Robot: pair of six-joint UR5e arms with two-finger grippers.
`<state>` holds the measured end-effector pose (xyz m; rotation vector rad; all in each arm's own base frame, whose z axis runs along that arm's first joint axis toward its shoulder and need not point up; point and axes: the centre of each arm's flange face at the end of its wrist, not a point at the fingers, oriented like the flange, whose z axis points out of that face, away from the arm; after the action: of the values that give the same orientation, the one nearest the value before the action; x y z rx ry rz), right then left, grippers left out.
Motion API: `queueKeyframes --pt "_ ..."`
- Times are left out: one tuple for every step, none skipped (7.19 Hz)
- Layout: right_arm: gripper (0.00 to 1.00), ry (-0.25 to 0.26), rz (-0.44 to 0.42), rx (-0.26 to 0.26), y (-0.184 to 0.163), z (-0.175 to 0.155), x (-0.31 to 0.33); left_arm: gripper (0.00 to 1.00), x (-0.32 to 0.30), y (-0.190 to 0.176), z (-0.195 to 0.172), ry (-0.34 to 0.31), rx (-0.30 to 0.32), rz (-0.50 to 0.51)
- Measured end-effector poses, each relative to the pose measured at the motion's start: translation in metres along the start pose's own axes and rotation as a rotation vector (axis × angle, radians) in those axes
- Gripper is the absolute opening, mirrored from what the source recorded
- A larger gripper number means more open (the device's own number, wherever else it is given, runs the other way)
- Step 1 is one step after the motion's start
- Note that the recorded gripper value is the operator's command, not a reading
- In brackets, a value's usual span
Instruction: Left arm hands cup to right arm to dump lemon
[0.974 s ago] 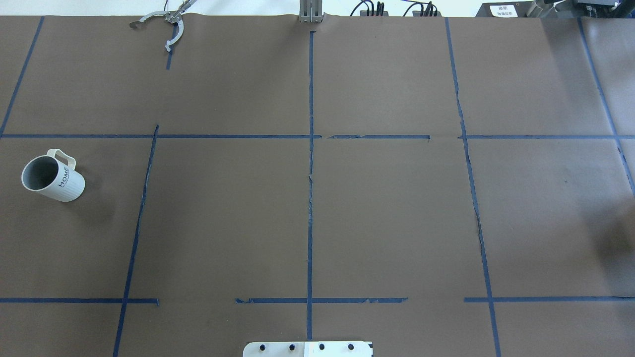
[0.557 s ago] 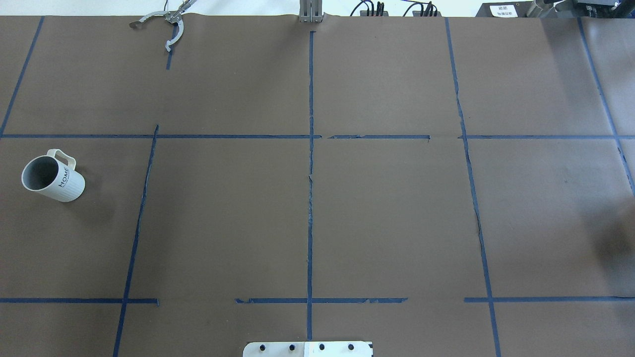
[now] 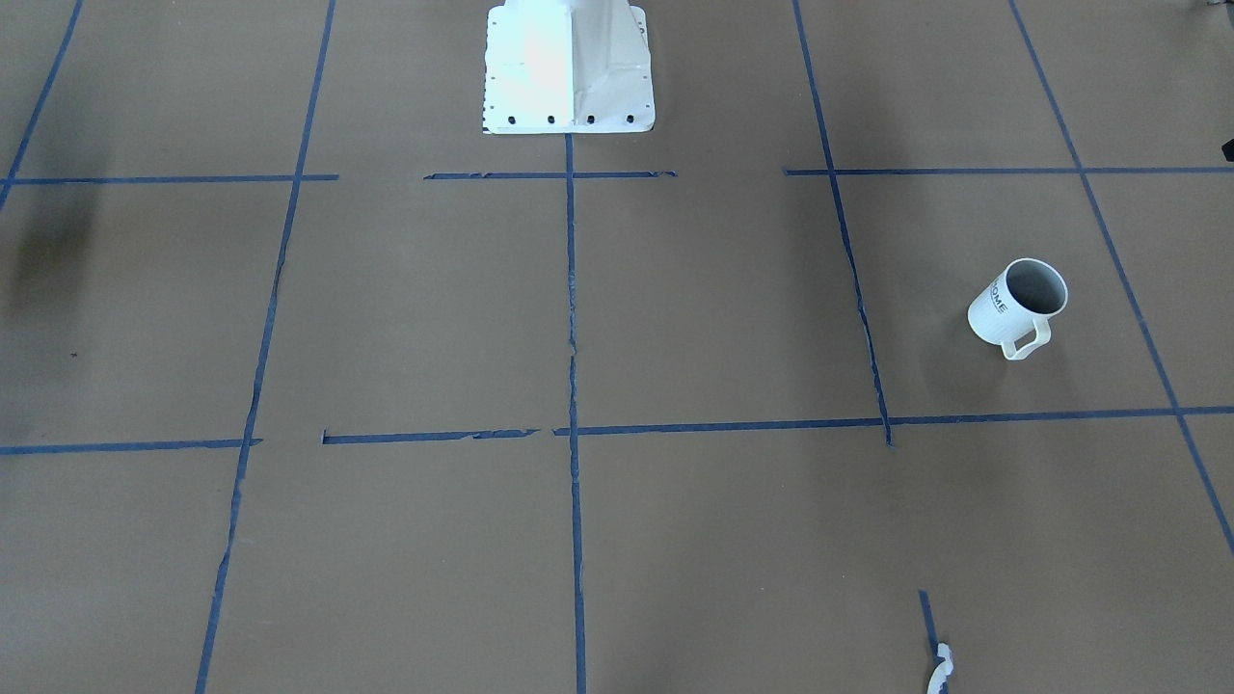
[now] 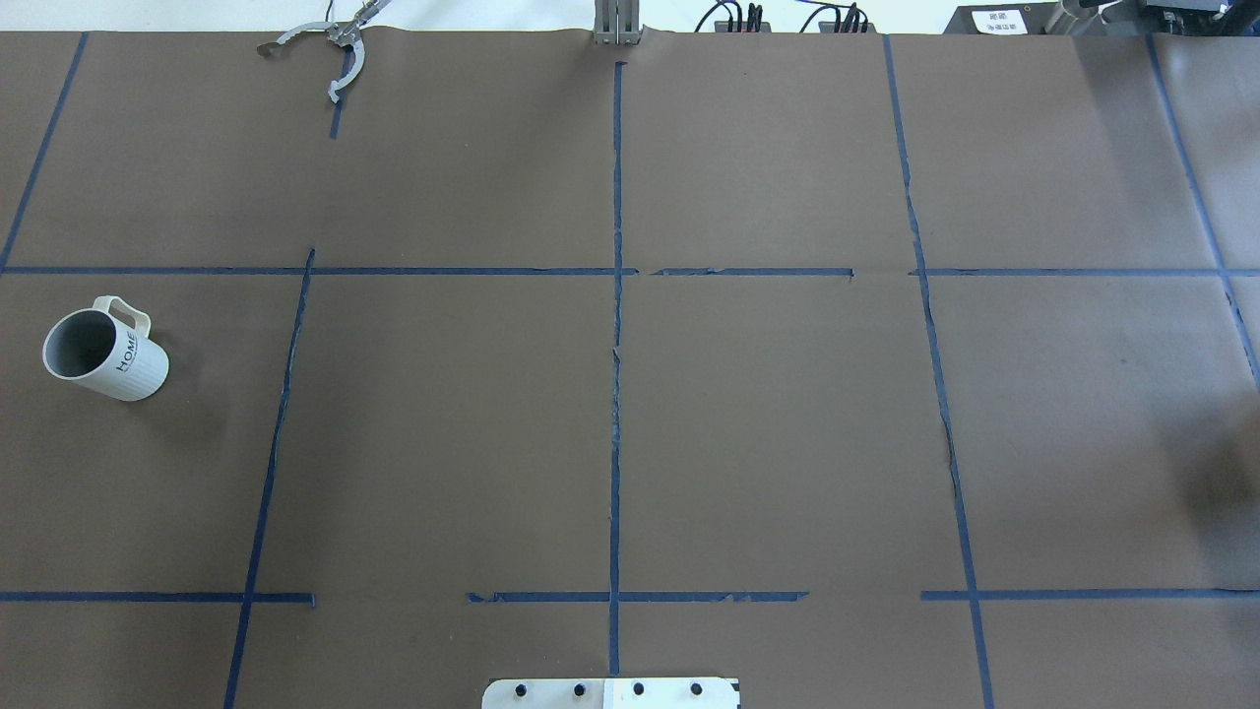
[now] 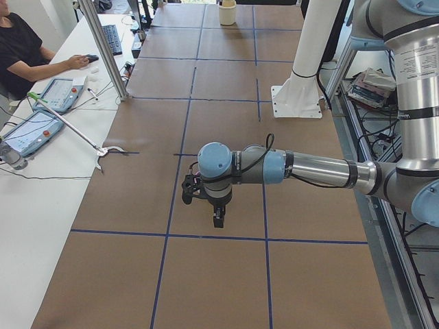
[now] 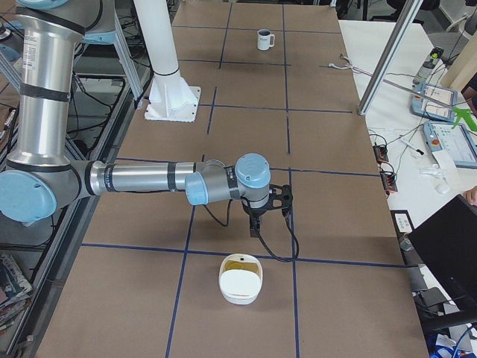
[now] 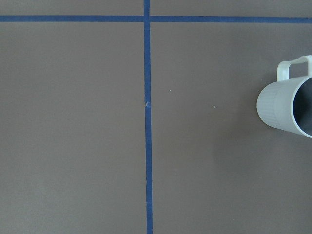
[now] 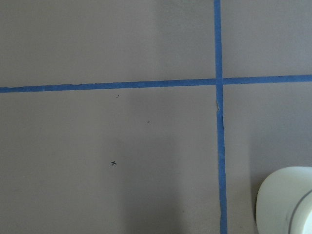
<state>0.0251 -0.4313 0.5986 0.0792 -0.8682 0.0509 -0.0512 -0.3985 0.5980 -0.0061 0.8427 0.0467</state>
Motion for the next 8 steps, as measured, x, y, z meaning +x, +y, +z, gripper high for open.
queueKeyframes --pt "1.00 -0.020 -0.007 0.002 0.0044 -0.0037 -0.0052 1.00 -0.0004 -0.0020 0.0007 -0.002 0.011 0.016" --pt "1.00 -0.030 -0.013 0.003 0.0064 -0.0062 -0.0085 1.00 0.0006 -0.0027 -0.0001 -0.004 0.023 0.031" --pt "1.00 -0.033 -0.011 0.001 0.0083 -0.0068 -0.0090 1.00 0.0002 -0.0021 0.0003 -0.005 0.026 0.036" --pt "1.00 -0.031 -0.005 -0.004 0.0102 -0.0055 -0.0075 1.00 -0.0016 -0.0020 0.0023 -0.004 0.022 0.032" --pt "1.00 -0.029 -0.007 -0.003 0.0095 -0.0059 -0.0084 1.00 -0.0047 -0.0016 0.0060 -0.003 0.012 0.023" --pt "1.00 -0.021 -0.010 0.001 0.0084 -0.0061 -0.0083 1.00 -0.0073 -0.0006 0.0092 -0.002 0.003 0.016" --pt "1.00 -0.007 -0.011 0.005 0.0072 -0.0060 -0.0073 1.00 -0.0049 -0.0005 0.0076 -0.002 0.006 0.020" --pt "1.00 0.002 -0.013 0.009 0.0080 -0.0065 -0.0068 1.00 0.0012 0.0008 0.0029 -0.004 0.014 0.032"
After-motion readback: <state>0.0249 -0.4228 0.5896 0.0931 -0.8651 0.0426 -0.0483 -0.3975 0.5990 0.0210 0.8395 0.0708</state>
